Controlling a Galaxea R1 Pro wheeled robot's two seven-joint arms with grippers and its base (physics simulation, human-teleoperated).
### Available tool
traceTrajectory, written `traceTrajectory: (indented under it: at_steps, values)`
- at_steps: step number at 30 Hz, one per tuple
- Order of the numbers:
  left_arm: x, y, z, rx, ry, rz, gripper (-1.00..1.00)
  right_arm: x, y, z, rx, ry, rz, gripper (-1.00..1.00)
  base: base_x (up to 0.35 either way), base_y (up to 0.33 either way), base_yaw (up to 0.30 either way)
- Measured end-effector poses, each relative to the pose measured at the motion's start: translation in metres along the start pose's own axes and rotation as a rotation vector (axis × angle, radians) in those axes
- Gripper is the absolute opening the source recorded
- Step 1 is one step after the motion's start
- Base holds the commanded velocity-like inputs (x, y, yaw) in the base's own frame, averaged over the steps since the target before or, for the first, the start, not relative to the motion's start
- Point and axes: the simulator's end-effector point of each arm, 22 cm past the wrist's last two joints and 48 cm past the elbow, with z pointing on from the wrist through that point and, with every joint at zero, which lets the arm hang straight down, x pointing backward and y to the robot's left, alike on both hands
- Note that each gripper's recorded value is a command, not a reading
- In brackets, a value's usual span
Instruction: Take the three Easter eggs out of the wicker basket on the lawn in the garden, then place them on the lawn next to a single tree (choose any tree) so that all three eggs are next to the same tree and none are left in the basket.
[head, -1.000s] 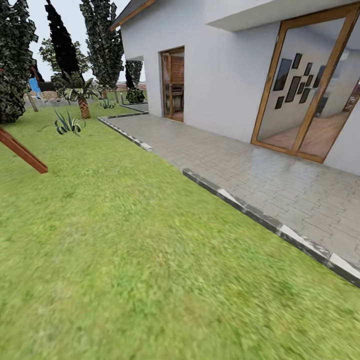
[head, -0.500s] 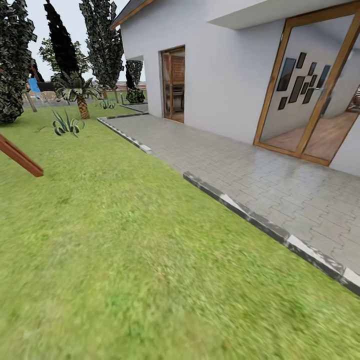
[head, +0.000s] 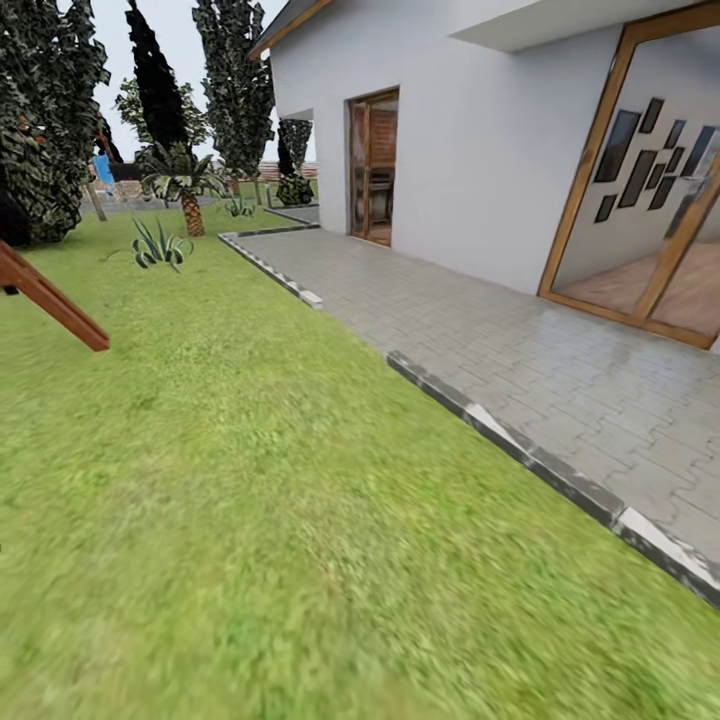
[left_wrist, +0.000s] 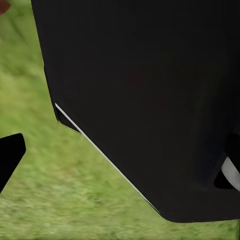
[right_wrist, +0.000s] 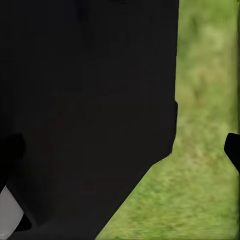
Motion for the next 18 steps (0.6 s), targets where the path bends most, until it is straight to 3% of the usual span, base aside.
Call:
traceTrajectory:
  at_steps: [11, 18]
  values:
    - [0.0002, 0.0, 0.0, 0.0, 0.0, 0.0, 1.0, 0.0, 0.0, 0.0, 0.0, 0.0, 0.0, 1.0, 0.341, 0.0, 0.221]
    - [0.0001, 0.0, 0.0, 0.0, 0.0, 0.0, 1.0, 0.0001, 0.0002, 0.0, -0.001, 0.0, 0.0, 1.0, 0.341, 0.0, 0.059]
